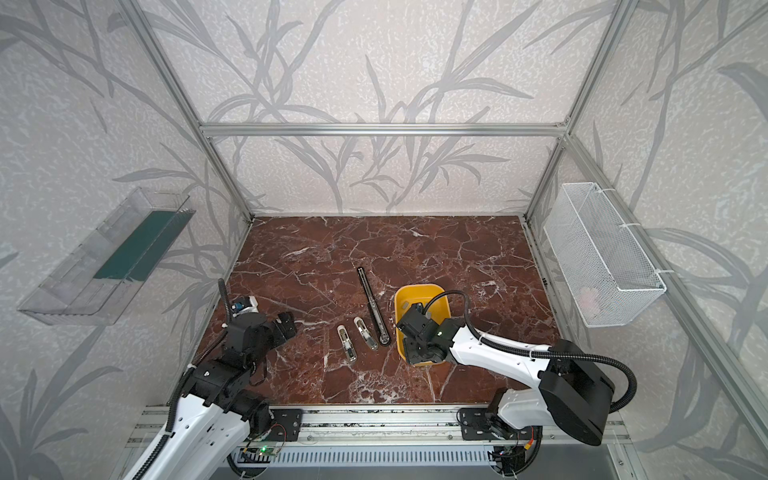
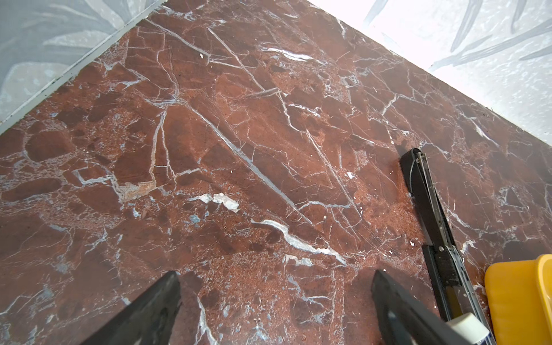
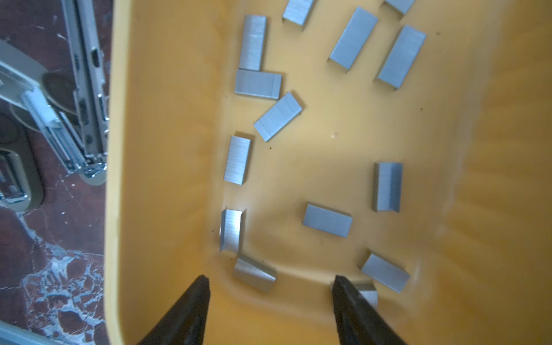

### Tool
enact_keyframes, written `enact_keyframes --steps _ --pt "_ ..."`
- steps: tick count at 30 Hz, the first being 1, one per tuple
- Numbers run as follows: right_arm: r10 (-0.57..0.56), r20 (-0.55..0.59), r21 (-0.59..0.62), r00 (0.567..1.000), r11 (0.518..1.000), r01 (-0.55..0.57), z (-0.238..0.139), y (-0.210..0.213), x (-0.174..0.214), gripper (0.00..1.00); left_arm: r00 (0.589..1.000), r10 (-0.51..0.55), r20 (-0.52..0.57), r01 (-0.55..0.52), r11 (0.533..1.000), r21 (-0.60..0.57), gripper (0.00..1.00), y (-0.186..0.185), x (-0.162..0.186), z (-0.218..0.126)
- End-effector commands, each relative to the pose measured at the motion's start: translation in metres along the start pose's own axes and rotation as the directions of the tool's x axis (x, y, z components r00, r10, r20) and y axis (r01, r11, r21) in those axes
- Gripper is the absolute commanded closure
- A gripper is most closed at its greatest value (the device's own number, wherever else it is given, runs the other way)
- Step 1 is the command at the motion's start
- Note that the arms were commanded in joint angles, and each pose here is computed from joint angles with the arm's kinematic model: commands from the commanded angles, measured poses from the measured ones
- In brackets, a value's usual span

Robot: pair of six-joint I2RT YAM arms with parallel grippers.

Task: Load the staples into the stapler
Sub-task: 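Lower the open right gripper into the yellow tray toward the staple strips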

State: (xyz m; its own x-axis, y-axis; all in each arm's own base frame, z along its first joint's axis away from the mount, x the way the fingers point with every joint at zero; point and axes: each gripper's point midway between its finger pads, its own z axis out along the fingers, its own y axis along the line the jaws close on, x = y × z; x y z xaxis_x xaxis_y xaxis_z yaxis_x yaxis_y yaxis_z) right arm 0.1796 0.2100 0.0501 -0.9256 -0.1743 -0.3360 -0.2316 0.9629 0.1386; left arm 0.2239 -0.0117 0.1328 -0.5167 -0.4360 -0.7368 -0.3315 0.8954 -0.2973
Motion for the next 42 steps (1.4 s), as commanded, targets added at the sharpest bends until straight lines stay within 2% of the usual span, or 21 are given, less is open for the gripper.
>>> enact_keyframes --steps 1,10,16,22,33,42 --pt "0.003 0.004 -0.033 1.000 0.999 -0.003 -0.004 0.010 0.001 0.34 1.000 0.009 0.001 -0.009 1.000 -0.013 0.01 0.004 0.002 0.001" --pt "-0.020 0.014 -0.086 1.000 0.996 0.021 -0.007 0.026 0.011 0.34 1.000 0.010 -0.003 -0.010 1.000 -0.010 0.01 0.003 0.003 0.001" --pt "-0.038 0.023 -0.072 0.999 0.997 0.040 -0.008 0.026 0.015 0.34 1.000 0.012 -0.004 -0.012 1.000 -0.009 0.01 0.003 0.003 0.002" --pt "-0.037 0.132 -0.020 0.991 0.999 0.040 -0.032 0.011 -0.003 0.33 1.000 0.013 -0.003 -0.013 1.000 -0.012 0.01 0.004 0.003 0.001" --pt "-0.021 0.347 0.030 0.938 0.999 0.011 -0.081 -0.012 -0.038 0.31 1.000 0.017 -0.003 -0.017 1.000 -0.010 0.01 0.003 0.003 0.001" --pt "0.041 0.350 0.087 0.936 0.993 -0.076 -0.075 -0.039 -0.056 0.31 1.000 0.019 -0.005 -0.019 1.000 -0.006 0.01 0.002 0.002 0.001"
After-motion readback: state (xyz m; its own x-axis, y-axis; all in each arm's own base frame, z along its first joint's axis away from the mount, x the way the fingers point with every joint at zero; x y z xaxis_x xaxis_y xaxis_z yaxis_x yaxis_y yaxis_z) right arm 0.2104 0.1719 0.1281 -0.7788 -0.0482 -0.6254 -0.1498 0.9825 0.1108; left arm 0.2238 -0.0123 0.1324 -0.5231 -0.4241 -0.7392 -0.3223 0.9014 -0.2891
